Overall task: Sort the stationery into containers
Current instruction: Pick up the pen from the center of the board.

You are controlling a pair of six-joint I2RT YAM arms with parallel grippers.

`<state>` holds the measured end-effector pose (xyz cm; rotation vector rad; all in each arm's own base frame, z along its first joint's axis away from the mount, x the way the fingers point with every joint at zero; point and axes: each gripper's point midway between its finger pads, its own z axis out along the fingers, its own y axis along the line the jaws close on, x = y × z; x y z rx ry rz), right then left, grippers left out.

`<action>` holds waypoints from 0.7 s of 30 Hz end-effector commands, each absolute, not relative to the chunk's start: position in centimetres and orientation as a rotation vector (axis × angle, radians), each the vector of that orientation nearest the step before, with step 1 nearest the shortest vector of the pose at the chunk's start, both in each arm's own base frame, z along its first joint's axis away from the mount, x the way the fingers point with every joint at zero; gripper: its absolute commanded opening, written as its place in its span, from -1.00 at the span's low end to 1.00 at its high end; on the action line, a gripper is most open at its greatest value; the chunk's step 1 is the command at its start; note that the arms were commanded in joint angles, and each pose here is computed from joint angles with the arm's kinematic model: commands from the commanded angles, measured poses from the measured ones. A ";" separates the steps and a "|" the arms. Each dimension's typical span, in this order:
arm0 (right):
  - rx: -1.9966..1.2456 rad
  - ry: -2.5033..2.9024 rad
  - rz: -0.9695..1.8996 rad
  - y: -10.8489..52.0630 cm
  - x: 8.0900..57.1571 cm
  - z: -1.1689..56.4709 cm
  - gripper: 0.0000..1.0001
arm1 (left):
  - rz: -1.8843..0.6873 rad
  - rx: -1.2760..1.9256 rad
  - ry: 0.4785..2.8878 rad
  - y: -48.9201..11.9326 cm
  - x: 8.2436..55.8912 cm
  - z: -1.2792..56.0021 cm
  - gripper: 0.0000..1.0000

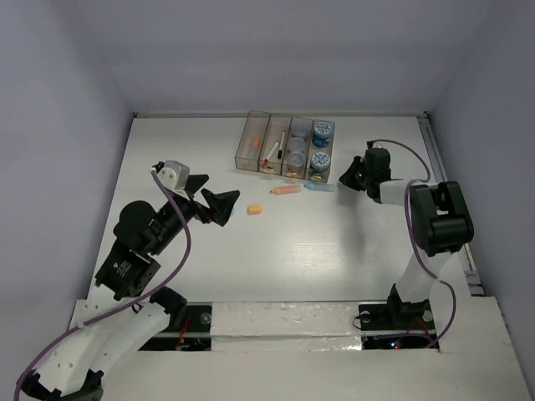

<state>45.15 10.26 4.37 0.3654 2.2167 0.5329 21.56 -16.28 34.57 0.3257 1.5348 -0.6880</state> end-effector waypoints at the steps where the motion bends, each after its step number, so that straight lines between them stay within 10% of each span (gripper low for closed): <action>1: 0.293 2.172 0.602 11.5 46.6 5.6 -0.82 | -0.693 0.333 1.443 -15.9 20.9 36.7 0.98; 17: 0.182 2.281 0.714 17.0 39.9 3.3 -0.97 | -0.688 0.337 1.455 -16.1 21.0 36.3 0.98; 21: 0.169 2.290 0.661 16.7 39.6 3.8 -0.70 | -0.687 0.339 1.465 -16.2 21.2 36.0 0.98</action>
